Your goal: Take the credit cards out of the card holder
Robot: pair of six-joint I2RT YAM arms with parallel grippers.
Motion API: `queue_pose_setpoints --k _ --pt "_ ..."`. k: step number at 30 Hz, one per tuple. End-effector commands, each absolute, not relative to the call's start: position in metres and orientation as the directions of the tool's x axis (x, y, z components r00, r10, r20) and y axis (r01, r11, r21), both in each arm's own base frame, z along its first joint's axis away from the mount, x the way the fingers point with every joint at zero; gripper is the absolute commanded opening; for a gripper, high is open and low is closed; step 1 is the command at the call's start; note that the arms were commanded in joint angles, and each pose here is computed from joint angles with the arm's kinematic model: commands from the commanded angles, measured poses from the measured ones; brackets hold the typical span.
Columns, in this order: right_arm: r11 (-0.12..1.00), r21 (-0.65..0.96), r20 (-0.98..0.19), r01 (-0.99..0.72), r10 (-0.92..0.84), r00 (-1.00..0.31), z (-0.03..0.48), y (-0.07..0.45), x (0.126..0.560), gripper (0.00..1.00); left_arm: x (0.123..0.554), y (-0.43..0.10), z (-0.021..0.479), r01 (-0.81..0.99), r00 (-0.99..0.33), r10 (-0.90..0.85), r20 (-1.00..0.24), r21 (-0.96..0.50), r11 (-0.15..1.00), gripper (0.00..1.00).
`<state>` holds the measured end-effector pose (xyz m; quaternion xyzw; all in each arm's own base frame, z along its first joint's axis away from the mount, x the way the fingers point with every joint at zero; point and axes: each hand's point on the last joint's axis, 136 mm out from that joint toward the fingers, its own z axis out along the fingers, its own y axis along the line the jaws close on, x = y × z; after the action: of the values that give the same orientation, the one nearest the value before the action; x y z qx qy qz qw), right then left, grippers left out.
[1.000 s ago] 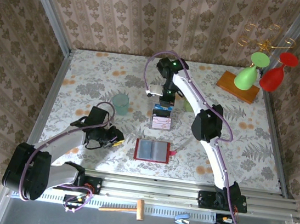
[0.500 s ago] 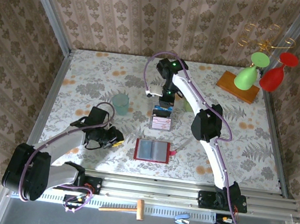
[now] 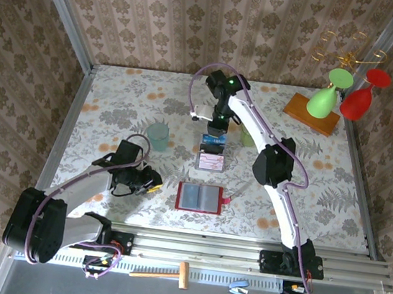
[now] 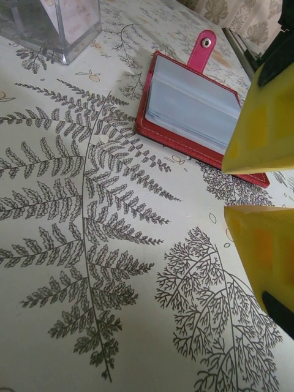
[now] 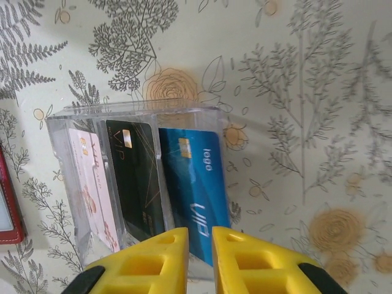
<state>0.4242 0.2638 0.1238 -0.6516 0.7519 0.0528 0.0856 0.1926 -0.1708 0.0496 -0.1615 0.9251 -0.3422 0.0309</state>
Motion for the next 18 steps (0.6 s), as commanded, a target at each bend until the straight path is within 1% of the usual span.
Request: queue_pose_setpoints --k 1,5,8,14,18 --pt "0.188 -0.087 -0.228 -0.978 -0.96 -0.164 0.159 0.261 0.421 0.21 0.198 -0.174 0.056 -0.247 -0.953 -0.3 0.035 -0.662 0.708 0.22" --pt "0.232 -0.083 -0.233 -0.969 -0.95 -0.208 0.164 0.259 0.416 0.21 0.2 -0.176 0.057 -0.237 -0.955 -0.294 0.029 -0.672 0.702 0.22" --pt "0.293 -0.081 -0.254 -0.953 -0.93 -0.265 0.167 0.259 0.414 0.22 0.203 -0.178 0.058 -0.228 -0.957 -0.29 0.024 -0.68 0.696 0.22" --pt "0.435 -0.088 -0.361 -0.896 -0.852 -0.378 0.176 0.269 0.402 0.22 0.206 -0.184 0.058 -0.208 -0.961 -0.277 0.017 -0.705 0.678 0.22" --pt "0.51 -0.041 -0.421 -0.859 -0.789 -0.448 0.175 0.28 0.378 0.22 0.206 -0.19 0.058 -0.188 -0.966 -0.259 0.011 -0.717 0.671 0.23"
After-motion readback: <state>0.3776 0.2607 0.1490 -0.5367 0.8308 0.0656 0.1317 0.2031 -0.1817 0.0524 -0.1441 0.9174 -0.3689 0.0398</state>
